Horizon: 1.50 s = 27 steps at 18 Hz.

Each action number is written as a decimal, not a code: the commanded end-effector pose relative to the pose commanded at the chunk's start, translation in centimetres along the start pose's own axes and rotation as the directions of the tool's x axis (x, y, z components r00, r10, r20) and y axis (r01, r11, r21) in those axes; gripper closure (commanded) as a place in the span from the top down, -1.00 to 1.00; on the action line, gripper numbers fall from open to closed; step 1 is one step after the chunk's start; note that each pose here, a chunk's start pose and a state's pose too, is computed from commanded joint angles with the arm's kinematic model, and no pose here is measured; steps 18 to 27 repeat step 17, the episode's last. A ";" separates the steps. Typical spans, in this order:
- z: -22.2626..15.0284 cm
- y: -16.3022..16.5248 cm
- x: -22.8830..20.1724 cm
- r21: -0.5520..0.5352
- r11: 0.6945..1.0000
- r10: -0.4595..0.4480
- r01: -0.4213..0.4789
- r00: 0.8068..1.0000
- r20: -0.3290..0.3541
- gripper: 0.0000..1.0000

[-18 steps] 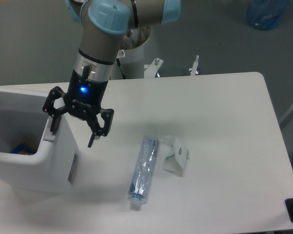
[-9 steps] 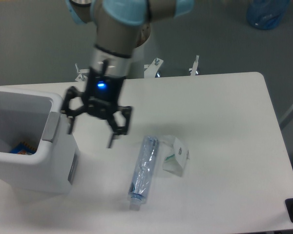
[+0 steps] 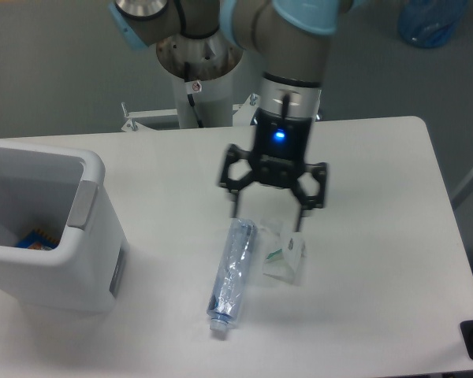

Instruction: Open the trash can

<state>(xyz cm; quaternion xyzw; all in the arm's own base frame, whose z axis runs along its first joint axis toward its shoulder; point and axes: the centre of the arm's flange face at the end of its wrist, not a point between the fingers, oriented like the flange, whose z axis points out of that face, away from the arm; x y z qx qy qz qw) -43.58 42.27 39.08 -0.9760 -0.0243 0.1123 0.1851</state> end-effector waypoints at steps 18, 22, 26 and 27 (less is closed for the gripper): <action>5.6 5.2 -4.0 -0.218 0.949 0.225 -0.227 0.974 -0.032 1.00; 5.6 5.2 -4.0 -0.218 0.949 0.225 -0.227 0.974 -0.032 1.00; 5.6 5.2 -4.0 -0.218 0.949 0.225 -0.227 0.974 -0.032 1.00; 5.6 5.2 -4.0 -0.218 0.949 0.225 -0.227 0.974 -0.032 1.00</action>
